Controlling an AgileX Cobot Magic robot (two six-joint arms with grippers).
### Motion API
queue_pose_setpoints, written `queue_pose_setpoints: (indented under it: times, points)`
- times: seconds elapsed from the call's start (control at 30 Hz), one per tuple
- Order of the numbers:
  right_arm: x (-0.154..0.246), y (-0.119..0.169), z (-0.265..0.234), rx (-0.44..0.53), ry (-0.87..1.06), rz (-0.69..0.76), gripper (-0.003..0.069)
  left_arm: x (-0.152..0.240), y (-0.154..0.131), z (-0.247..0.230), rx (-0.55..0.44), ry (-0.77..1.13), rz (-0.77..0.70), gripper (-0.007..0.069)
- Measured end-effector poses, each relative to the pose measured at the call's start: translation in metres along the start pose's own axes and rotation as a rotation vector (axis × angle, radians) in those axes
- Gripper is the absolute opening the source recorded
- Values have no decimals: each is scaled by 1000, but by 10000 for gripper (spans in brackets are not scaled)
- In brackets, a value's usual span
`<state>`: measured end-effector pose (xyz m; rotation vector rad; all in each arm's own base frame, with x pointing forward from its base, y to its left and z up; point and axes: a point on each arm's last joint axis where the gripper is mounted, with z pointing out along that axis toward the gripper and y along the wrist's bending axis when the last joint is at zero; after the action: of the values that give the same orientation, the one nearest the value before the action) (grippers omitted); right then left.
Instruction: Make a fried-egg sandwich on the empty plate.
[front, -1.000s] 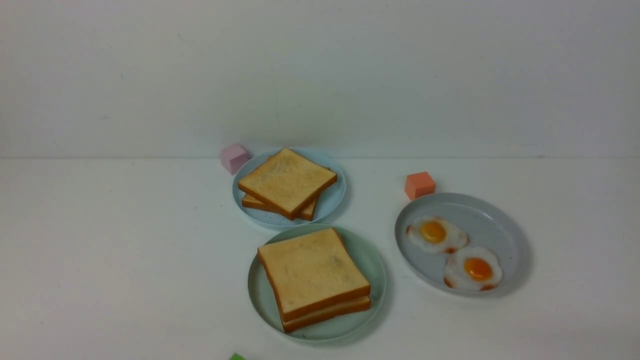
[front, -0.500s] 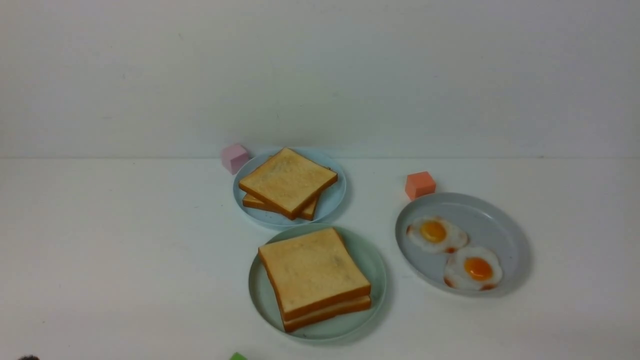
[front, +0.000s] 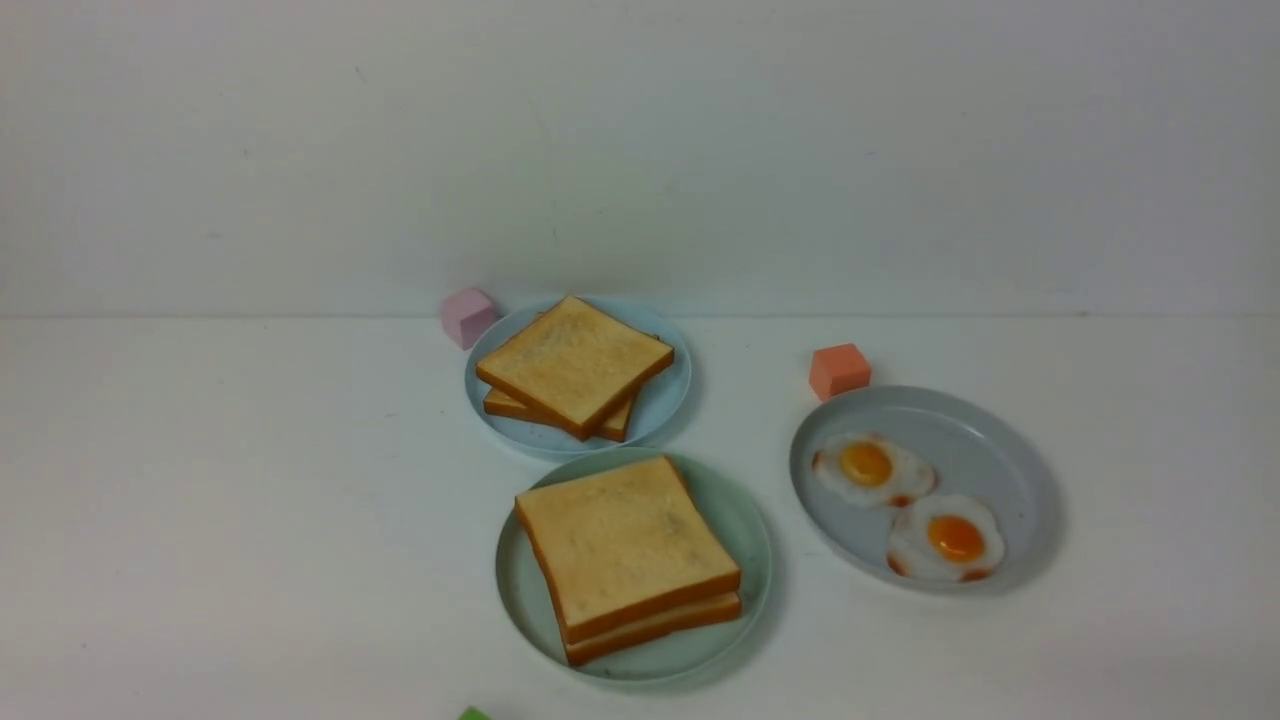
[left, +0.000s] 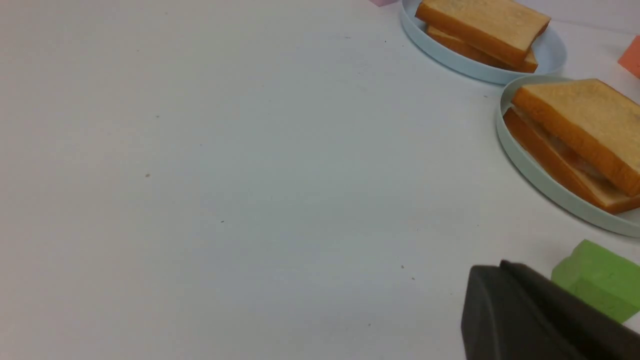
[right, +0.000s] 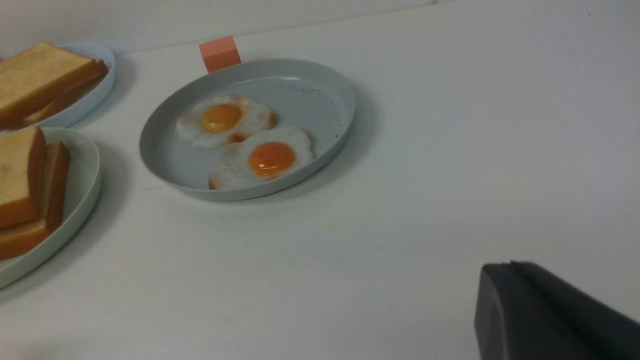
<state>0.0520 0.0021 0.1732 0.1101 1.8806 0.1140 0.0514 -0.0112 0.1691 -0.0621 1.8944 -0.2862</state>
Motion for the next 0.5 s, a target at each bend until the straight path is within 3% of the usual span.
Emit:
queue_pose_setpoints:
  times: [0.5]
  points:
    - [0,0,0,0,0,0,31,0,0,0,0,0,0,-13]
